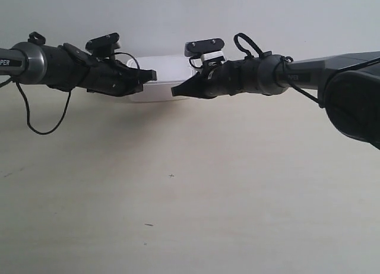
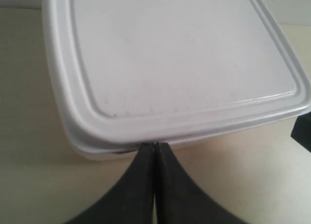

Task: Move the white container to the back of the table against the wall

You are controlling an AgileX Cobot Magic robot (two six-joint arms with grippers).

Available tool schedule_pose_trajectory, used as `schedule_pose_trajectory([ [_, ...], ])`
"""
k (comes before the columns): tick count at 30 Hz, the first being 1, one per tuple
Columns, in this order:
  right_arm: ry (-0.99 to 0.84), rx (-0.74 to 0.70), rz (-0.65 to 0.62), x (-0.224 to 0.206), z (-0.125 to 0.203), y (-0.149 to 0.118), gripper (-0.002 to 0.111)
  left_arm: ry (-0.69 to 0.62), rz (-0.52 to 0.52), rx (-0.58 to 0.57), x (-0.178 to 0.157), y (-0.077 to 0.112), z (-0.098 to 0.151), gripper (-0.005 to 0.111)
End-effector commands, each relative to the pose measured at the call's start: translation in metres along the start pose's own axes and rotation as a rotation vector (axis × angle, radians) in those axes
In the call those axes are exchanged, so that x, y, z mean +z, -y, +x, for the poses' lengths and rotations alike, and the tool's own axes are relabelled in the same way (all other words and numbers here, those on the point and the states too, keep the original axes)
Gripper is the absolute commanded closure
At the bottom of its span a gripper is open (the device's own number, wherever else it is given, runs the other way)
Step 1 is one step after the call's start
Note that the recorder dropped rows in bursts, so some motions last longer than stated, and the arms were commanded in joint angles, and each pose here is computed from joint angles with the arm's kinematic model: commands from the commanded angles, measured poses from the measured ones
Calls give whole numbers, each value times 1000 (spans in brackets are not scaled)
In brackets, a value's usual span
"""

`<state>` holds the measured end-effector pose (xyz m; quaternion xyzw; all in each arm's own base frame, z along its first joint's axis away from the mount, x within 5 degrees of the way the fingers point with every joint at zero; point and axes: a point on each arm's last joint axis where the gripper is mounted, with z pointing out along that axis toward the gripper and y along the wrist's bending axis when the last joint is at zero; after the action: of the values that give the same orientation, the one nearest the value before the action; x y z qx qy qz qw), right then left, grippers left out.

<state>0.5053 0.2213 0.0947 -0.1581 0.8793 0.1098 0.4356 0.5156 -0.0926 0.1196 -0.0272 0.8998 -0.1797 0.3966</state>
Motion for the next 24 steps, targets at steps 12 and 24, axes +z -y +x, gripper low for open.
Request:
schedule_pose_trajectory([
  [12,44,-4,5,4,-6,3,108,16,-18,1,8,-7,-1,107],
  [24,54,-39,6,4,-7,3,108,54,-15,3,8,-8,-13,107],
])
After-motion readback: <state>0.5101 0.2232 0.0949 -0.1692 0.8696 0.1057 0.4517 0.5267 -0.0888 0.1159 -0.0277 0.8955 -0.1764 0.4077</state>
